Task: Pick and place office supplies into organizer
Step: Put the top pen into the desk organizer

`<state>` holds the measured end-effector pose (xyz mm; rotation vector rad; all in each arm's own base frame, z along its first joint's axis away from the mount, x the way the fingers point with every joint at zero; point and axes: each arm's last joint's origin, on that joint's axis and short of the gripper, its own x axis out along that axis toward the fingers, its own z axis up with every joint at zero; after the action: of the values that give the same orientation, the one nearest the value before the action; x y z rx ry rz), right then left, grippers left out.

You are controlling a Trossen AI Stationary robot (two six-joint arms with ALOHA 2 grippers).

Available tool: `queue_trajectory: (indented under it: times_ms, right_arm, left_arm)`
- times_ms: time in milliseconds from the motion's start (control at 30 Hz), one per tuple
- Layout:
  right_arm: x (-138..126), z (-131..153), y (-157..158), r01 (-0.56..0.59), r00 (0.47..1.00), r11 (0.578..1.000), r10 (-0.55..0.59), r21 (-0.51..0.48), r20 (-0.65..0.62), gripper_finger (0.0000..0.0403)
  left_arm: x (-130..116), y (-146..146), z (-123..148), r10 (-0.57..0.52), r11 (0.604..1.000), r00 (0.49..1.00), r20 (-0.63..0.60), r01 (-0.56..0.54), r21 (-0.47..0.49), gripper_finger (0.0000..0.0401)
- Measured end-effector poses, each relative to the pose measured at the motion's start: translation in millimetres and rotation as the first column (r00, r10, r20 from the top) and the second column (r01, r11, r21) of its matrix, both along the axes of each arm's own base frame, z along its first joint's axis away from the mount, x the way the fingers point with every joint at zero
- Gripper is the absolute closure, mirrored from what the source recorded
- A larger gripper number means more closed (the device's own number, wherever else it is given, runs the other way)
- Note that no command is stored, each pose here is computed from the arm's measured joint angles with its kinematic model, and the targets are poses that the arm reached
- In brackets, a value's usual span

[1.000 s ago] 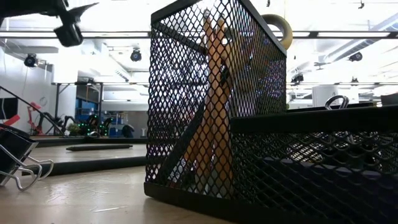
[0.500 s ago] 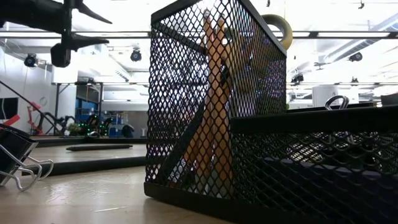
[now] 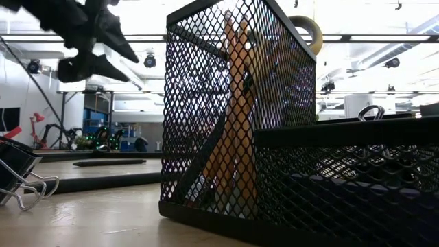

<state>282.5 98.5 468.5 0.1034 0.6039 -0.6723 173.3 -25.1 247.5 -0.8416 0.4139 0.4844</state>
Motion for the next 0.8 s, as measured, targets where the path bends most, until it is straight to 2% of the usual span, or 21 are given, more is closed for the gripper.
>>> queue_trajectory:
  times_ms: [67, 133, 233, 300, 433, 567, 800]
  right_arm:
    - [0.1, -0.7, -0.6, -0.003, 1.000, 1.000, 0.003, 0.015, -0.006, 0.0276]
    - [1.0, -1.5, -2.1, 0.004, 1.000, 1.000, -0.003, 0.014, -0.008, 0.0274]
    - [3.9, -5.3, -3.2, 0.023, 1.000, 1.000, -0.022, 0.021, -0.011, 0.0273]
    - [6.5, -10.3, -3.4, 0.050, 0.999, 0.998, -0.050, 0.037, -0.008, 0.0274]
    - [11.8, -23.2, -0.5, 0.069, 0.997, 0.997, -0.068, 0.038, -0.037, 0.0280]
    - [13.8, -29.0, 3.9, 0.049, 0.997, 0.994, -0.043, 0.098, -0.059, 0.0282]
    - [12.5, -30.7, 12.4, 0.003, 0.997, 0.994, 0.004, 0.108, -0.072, 0.0274]
  left_arm:
    - [-0.9, 1.1, 5.0, 0.063, 0.997, 0.988, -0.139, -0.067, -0.025, 0.0210]
    - [-2.0, 2.5, 5.1, 0.119, 0.993, 0.959, -0.256, -0.120, 0.012, 0.0210]
    - [4.7, 6.4, 4.8, 0.164, 0.986, 0.935, -0.315, -0.160, 0.037, 0.0210]
    - [10.3, 12.0, -3.8, 0.153, 0.988, 0.909, -0.388, -0.146, 0.049, 0.0210]
    - [24.2, 26.1, -29.8, 0.108, 0.981, 0.834, -0.542, -0.179, -0.079, 0.0210]
    - [35.8, 42.5, -51.7, 0.075, 0.976, 0.756, -0.650, -0.191, -0.109, 0.0210]
    - [56.4, 58.6, -56.4, 0.016, 0.993, 0.735, -0.678, -0.091, -0.075, 0.0210]
